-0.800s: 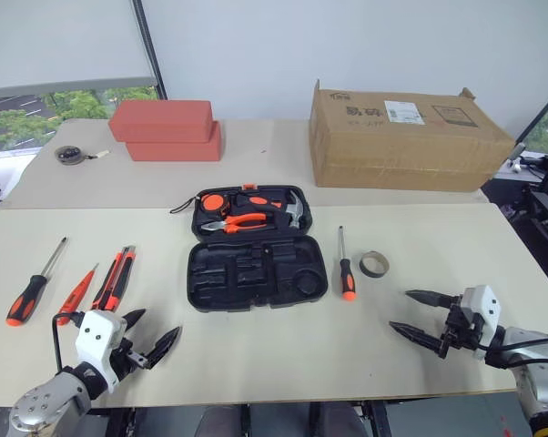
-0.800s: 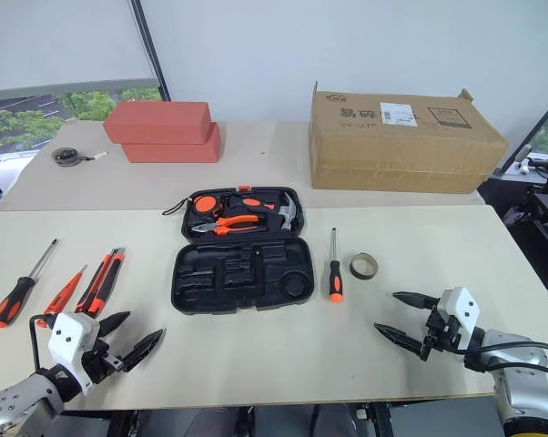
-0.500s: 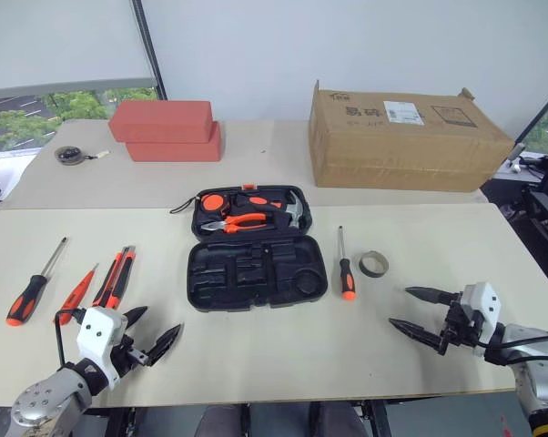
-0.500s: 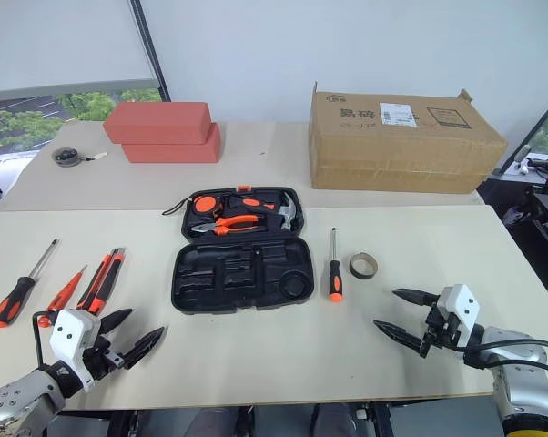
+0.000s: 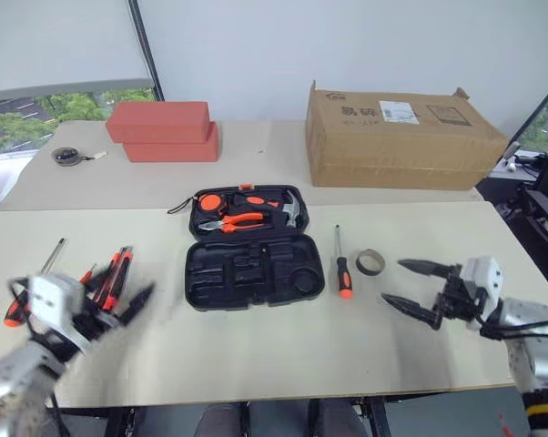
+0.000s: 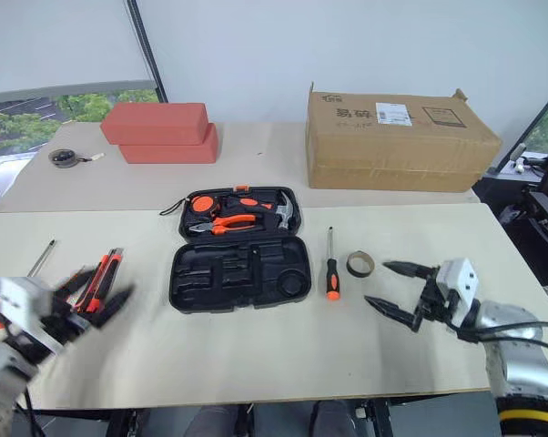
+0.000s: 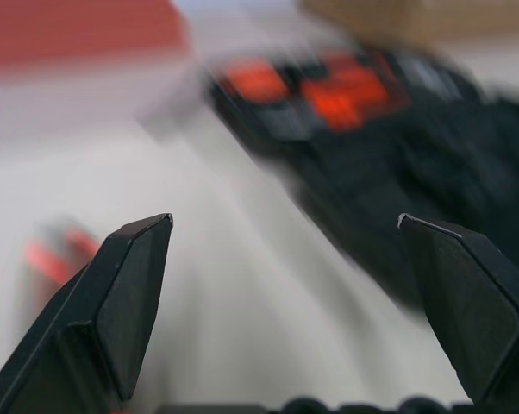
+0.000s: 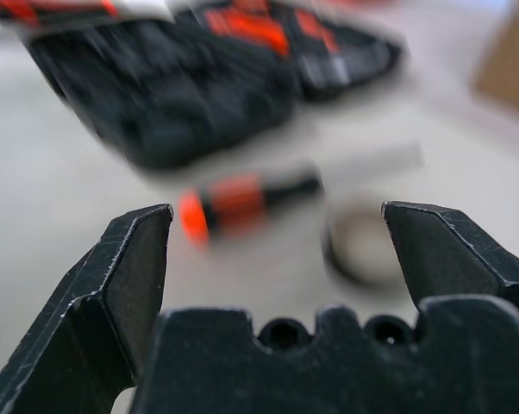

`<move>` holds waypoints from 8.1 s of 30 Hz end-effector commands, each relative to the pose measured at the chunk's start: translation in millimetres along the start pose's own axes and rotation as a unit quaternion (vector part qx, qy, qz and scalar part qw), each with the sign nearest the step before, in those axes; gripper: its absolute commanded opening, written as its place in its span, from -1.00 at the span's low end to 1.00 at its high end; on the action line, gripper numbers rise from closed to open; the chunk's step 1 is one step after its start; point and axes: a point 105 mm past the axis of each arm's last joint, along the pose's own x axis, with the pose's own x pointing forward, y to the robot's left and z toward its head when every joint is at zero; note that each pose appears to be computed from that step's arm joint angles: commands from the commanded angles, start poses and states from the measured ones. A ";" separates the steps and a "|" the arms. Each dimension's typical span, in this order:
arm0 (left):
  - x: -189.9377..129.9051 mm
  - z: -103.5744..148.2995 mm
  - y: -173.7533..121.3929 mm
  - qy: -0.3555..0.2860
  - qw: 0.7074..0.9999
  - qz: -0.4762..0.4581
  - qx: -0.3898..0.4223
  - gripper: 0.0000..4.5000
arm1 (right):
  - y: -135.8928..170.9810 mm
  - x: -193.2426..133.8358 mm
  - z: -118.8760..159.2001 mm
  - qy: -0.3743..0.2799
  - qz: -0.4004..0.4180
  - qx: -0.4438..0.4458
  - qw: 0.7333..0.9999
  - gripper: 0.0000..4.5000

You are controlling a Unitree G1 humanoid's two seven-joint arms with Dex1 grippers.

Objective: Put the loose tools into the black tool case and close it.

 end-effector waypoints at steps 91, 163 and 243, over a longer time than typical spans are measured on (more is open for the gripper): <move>162.6 29.9 -105.7 0.045 0.822 -0.457 0.338 0.73 | 11.9 11.0 51.9 -0.024 0.008 -0.026 0.999 1.00; 59.7 66.9 -143.8 0.046 0.796 -0.583 0.154 1.00 | -20.5 75.2 -17.0 0.186 -0.328 0.122 0.918 -0.57; 15.2 42.0 -81.3 0.069 0.919 -0.377 0.094 1.00 | 10.2 238.1 6.8 0.076 0.073 -0.065 0.992 -0.98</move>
